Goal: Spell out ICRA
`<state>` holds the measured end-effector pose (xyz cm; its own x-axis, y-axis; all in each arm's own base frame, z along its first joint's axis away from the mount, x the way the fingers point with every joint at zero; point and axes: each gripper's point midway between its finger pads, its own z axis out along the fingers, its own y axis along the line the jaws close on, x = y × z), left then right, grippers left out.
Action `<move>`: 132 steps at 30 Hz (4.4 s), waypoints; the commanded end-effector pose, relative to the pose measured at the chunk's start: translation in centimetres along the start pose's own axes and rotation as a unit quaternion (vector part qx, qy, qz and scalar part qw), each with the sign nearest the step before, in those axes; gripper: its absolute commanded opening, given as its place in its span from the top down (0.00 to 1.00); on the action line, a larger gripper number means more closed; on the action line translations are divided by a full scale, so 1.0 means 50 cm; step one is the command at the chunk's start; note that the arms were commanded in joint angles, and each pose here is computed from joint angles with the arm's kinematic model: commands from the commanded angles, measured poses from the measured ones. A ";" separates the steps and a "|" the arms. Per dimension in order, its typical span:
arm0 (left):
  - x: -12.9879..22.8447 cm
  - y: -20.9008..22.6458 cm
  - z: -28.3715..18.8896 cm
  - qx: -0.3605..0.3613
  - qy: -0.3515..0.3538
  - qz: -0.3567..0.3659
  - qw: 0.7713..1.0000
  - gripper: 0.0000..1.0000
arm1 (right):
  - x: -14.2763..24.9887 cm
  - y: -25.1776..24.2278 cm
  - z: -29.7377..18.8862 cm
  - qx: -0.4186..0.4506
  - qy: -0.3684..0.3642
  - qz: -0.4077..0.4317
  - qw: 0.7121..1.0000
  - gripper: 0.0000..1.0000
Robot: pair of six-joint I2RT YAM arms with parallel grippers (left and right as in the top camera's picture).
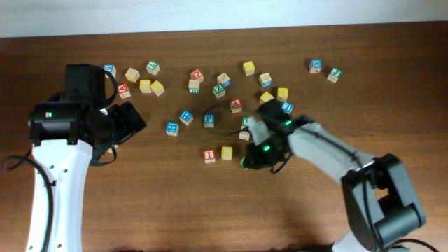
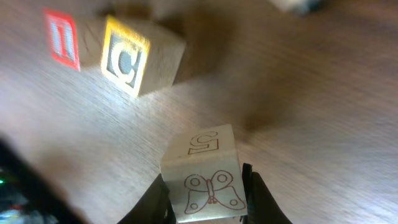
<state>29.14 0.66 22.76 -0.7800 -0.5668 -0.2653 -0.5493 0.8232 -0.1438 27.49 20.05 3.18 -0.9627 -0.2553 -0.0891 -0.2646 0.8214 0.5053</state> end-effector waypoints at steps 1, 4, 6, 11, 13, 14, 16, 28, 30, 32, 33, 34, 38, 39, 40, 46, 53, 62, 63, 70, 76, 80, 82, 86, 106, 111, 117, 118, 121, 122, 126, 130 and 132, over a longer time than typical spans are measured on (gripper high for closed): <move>-0.002 0.001 -0.011 0.007 -0.008 -0.009 1.000 0.01 | -0.024 0.025 -0.054 -0.148 -0.028 0.015 0.989 0.82; -0.002 0.000 -0.011 0.007 -0.008 -0.009 1.000 0.01 | -0.032 0.044 -0.066 -0.205 -0.044 0.013 0.978 0.79; -0.002 0.000 -0.011 0.007 -0.008 -0.009 1.000 0.01 | -0.017 0.020 -0.030 -0.208 -0.031 0.057 0.976 0.82; -0.002 0.001 -0.011 0.007 -0.008 -0.009 1.000 0.01 | -0.012 -0.039 0.032 -0.248 -0.020 0.136 0.959 0.67; -0.002 0.001 -0.011 0.007 -0.008 -0.009 1.000 0.01 | -0.014 -0.060 0.031 -0.231 -0.023 0.155 0.960 0.54; -0.002 0.001 -0.011 0.007 -0.008 -0.009 1.000 0.01 | -0.013 -0.082 0.035 -0.207 -0.024 0.176 0.962 0.51; -0.002 0.001 -0.011 0.007 -0.008 -0.009 1.000 0.01 | -0.017 -0.096 0.030 -0.199 -0.031 0.181 0.963 0.48; -0.002 0.001 -0.011 0.007 -0.008 -0.009 1.000 0.01 | -0.107 -0.122 -0.089 -0.014 -0.091 0.178 0.980 0.93; -0.002 0.001 -0.011 0.007 -0.008 -0.009 1.000 0.01 | -0.140 -0.109 -0.066 -0.003 -0.114 0.179 0.977 0.96; -0.002 0.001 -0.011 0.007 -0.008 -0.009 1.000 0.01 | -0.161 -0.101 -0.045 0.023 -0.133 0.176 0.975 0.96; -0.002 0.001 -0.011 0.007 -0.008 -0.009 1.000 0.01 | -0.172 -0.098 -0.037 0.037 -0.144 0.176 0.973 0.96; -0.002 0.001 -0.011 0.007 -0.008 -0.009 1.000 0.01 | -0.178 -0.089 -0.031 0.037 -0.149 0.167 0.974 0.96; -0.002 0.001 -0.011 0.007 -0.008 -0.009 1.000 0.01 | -0.171 -0.098 0.002 0.061 -0.141 0.189 0.970 0.96; -0.002 0.001 -0.011 0.007 -0.008 -0.009 1.000 0.01 | -0.167 -0.098 0.013 0.056 -0.132 0.191 0.971 0.96; -0.002 0.001 -0.011 0.007 -0.008 -0.009 1.000 0.01 | -0.166 -0.100 0.022 0.053 -0.129 0.191 0.972 0.96; -0.002 0.001 -0.011 0.007 -0.008 -0.009 1.000 0.01 | -0.233 -0.062 0.022 0.016 -0.187 0.153 0.970 0.95; -0.002 0.000 -0.011 0.007 -0.008 -0.009 1.000 0.01 | -0.267 -0.026 -0.079 0.026 -0.178 0.088 0.980 0.90; -0.002 0.000 -0.011 0.007 -0.008 -0.009 1.000 0.01 | -0.390 0.004 -0.195 0.085 -0.260 0.032 0.961 0.42; -0.002 0.001 -0.011 0.007 -0.008 -0.009 1.000 0.01 | -0.404 0.009 -0.207 0.087 -0.269 0.030 0.959 0.37; -0.002 0.000 -0.011 0.007 -0.008 -0.009 1.000 0.01 | -0.412 -0.039 -0.101 0.207 -0.234 -0.023 0.950 0.18; -0.002 0.000 -0.011 0.007 -0.008 -0.009 1.000 0.01 | -0.389 -0.042 -0.011 0.216 -0.189 -0.042 0.957 0.30; -0.002 0.001 -0.011 0.007 -0.008 -0.009 1.000 0.01 | -0.387 -0.043 0.002 0.218 -0.181 -0.053 0.957 0.39; -0.002 0.001 -0.011 0.007 -0.008 -0.009 1.000 0.01 | -0.387 -0.043 0.004 0.219 -0.181 -0.056 0.957 0.40; -0.002 0.000 -0.011 0.007 -0.008 -0.009 1.000 0.01 | -0.380 -0.077 0.051 0.237 -0.163 -0.052 0.956 0.43; -0.002 0.001 -0.011 0.007 -0.008 -0.009 1.000 0.01 | -0.408 -0.022 -0.094 0.271 -0.156 -0.043 0.949 0.48; -0.002 0.000 -0.011 0.007 -0.008 -0.009 1.000 0.01 | -0.384 -0.065 -0.007 0.270 -0.107 -0.034 0.956 0.48; -0.002 0.001 -0.011 0.007 -0.008 -0.009 1.000 0.01 | -0.373 -0.089 0.050 0.271 -0.083 -0.032 0.959 0.55; -0.002 0.001 -0.011 0.007 -0.008 -0.009 1.000 0.01 | -0.377 -0.088 0.050 0.270 -0.087 -0.033 0.958 0.60; -0.002 0.001 -0.011 0.007 -0.008 -0.009 1.000 0.01 | -0.386 -0.087 0.048 0.268 -0.096 -0.034 0.958 0.71; -0.002 0.000 -0.011 0.007 -0.008 -0.009 1.000 0.01 | -0.388 -0.087 0.048 0.268 -0.098 -0.034 0.958 0.72; -0.002 0.000 -0.011 0.007 -0.008 -0.009 1.000 0.01 | -0.397 -0.075 0.029 0.266 -0.106 -0.035 0.958 0.77; -0.002 0.001 -0.011 0.007 -0.008 -0.009 1.000 0.01 | -0.404 -0.038 -0.073 0.282 -0.141 -0.039 0.948 0.77; -0.002 0.001 -0.011 0.007 -0.008 -0.009 1.000 0.01 | -0.386 -0.006 -0.153 0.289 -0.157 -0.040 0.944 0.77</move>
<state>29.13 0.65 22.76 -0.7802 -0.5668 -0.2648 -0.5492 0.8232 -0.1439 46.18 21.29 3.59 -0.9247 -0.2617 -0.2764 -0.2585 0.9648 -0.0485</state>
